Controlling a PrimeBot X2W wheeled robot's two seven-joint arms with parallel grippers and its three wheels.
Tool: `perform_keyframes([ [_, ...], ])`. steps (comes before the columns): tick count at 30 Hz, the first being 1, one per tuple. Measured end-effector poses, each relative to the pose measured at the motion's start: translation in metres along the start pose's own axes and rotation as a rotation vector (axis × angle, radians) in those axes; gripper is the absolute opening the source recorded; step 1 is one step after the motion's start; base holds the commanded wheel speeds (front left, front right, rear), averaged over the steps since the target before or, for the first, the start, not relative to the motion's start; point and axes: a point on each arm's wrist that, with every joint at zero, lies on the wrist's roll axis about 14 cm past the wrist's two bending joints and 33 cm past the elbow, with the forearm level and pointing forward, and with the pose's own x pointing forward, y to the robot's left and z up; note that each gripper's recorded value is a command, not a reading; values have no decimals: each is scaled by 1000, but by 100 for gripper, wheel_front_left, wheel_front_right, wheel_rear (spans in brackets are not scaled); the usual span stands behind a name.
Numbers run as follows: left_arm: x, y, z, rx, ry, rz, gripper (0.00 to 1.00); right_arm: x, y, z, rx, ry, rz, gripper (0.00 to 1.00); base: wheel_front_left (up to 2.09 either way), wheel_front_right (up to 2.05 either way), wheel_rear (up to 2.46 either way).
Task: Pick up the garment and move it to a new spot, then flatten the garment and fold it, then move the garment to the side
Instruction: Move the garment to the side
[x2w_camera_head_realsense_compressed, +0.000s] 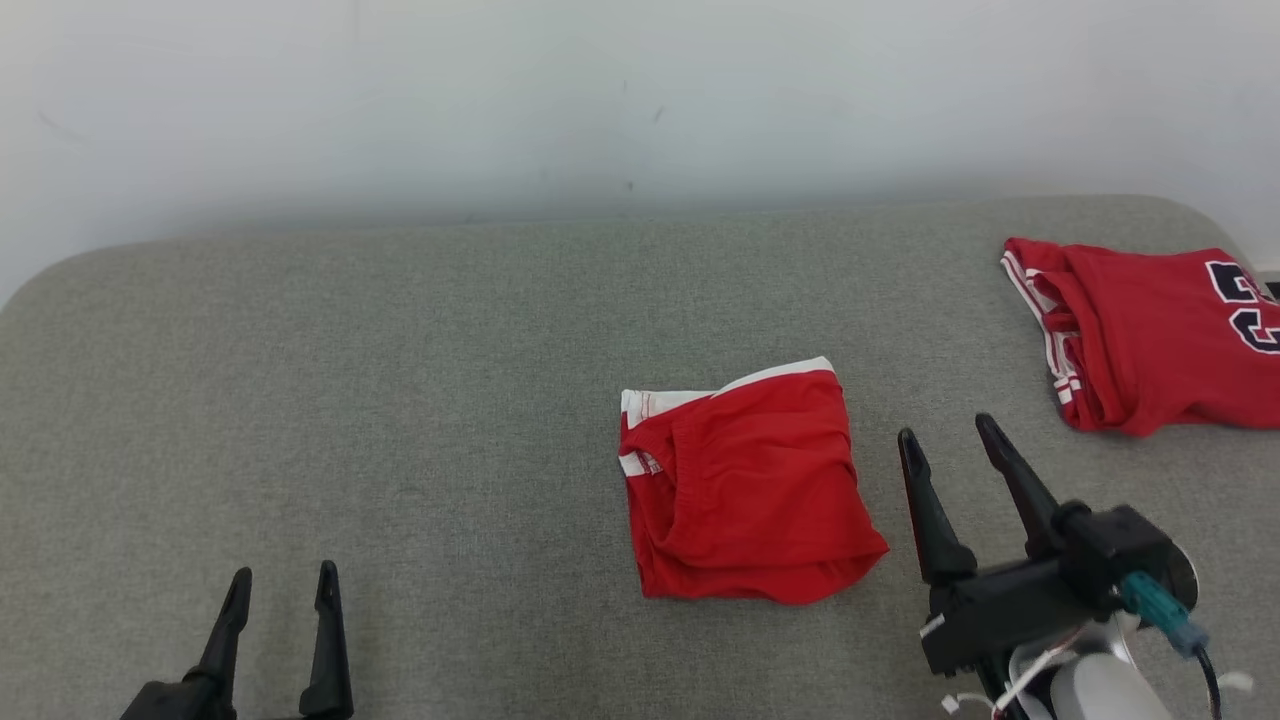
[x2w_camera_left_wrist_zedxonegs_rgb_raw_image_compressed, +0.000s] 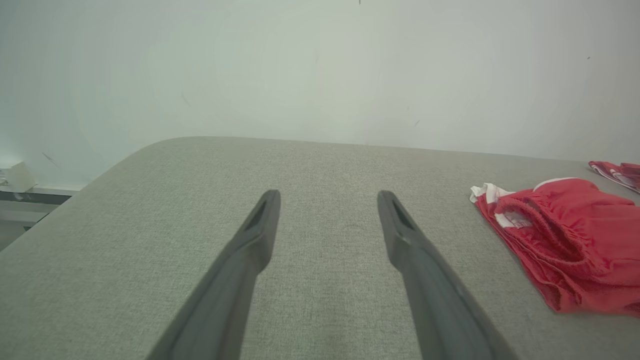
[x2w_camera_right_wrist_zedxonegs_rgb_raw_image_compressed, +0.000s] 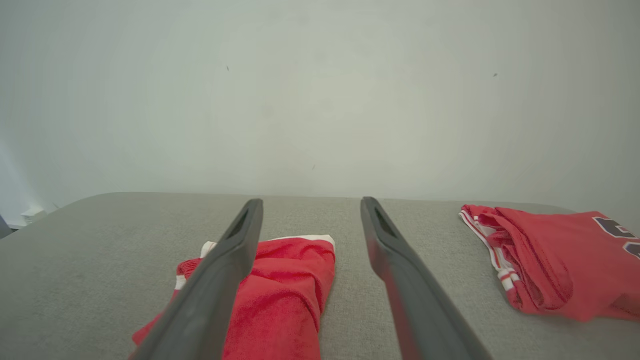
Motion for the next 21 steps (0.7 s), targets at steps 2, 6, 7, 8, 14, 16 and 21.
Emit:
perform_keyframes([
  [2,1,0,-1,-3,4,2,100,15,0,2,-14,13,12,100,0,0,0],
  [6,4,4,-4,-6,12,15,100,43,0,-5,-38,82,30,100,0,0,0],
  [7,5,5,-5,-9,13,20,100,48,1,-11,-37,109,34,100,0,0,0],
  [8,6,6,-5,-10,13,22,100,53,2,-16,-39,133,39,100,0,0,0],
  [14,9,14,-12,-14,32,47,100,70,2,-56,-33,278,46,100,0,0,0],
  [16,10,16,-14,-13,39,54,100,70,0,-72,-25,325,41,100,0,0,0],
  [21,14,20,-19,-18,52,68,100,68,-6,-107,-5,427,22,100,0,0,0],
])
